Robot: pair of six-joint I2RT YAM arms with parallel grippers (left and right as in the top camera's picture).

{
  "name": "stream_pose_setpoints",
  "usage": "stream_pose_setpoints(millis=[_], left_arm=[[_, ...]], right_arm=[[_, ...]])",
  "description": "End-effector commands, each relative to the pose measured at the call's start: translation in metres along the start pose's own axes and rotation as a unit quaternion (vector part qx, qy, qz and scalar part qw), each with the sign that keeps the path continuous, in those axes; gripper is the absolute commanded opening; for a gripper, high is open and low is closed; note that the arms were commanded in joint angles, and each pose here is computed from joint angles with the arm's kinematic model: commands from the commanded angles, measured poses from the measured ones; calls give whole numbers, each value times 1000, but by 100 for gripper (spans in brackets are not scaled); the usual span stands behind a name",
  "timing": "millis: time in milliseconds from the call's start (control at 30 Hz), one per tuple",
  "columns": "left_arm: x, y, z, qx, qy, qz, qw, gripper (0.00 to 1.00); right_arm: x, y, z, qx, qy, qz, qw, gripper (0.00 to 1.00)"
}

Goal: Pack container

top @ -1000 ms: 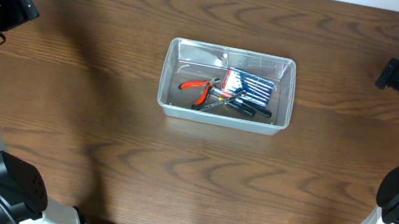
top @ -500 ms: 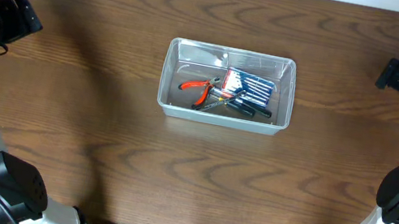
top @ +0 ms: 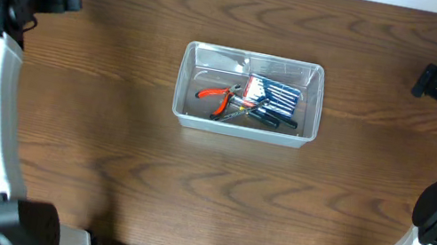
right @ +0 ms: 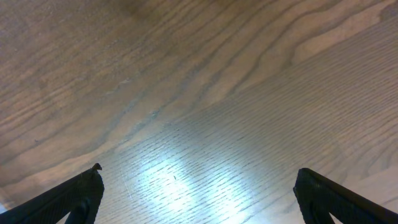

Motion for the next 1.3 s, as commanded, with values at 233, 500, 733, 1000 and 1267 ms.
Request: stream_pose_setpoints(millis=[233,500,733,1000,1267], left_arm=[[-59,4,-44,67,41,-115,990,98],[-82,66,-51,78,63,-207,973,98],[-100,120,-56,88,85,-255,959,98],[-112,160,-60,95,105,-279,950,98],[-115,195,-62,100,122,-317,935,98]], right_arm=[[2,0,-2,9,2,2,1000,99],[2,0,-2,9,2,2,1000,99],[2,0,-2,8,2,2,1000,99],[2,0,-2,8,2,2,1000,99],[2,0,-2,9,2,2,1000,99]])
Point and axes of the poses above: each gripper's point midway between its finger pads, its own x axis out along the fingers, its own z axis along the line the jaws close on, y = z × x, the point moved 2 cm from there along -x, back along the fingers, and after that the axes turned 6 degrees about -x, right-handed, at the moved point
